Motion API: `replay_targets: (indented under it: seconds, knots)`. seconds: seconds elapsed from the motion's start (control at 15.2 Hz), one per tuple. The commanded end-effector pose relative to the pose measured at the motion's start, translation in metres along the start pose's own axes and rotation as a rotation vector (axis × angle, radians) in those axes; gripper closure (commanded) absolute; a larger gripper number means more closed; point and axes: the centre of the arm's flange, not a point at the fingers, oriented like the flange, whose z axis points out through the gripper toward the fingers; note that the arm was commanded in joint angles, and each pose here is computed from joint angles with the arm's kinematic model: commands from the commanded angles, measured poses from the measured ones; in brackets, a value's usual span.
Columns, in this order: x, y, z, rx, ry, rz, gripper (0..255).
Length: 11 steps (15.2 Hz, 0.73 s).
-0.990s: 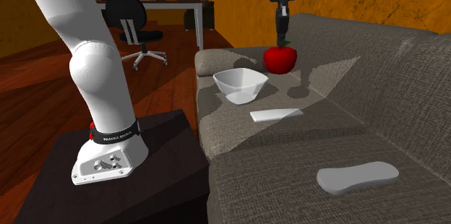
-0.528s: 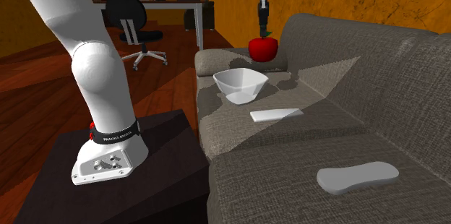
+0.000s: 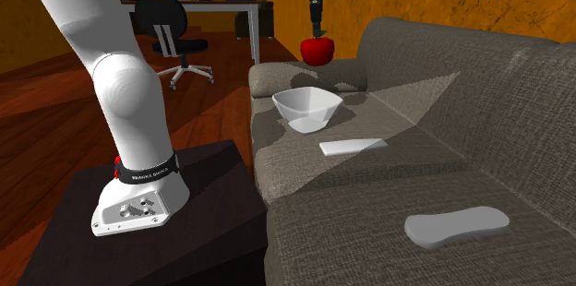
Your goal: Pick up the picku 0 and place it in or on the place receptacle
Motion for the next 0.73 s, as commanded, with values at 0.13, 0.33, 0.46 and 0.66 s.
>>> replay_targets:
  seconds: [0.13,0.33,0.46,0.66]
  knots:
    - [-0.025,-0.029,0.003,0.000,0.000,0.002,255]
    - [-0.026,-0.029,0.019,0.000,0.000,0.002,255]
    - [-0.027,-0.029,0.029,0.000,0.000,0.002,255]
    - [-0.028,-0.030,0.045,0.000,0.000,0.002,255]
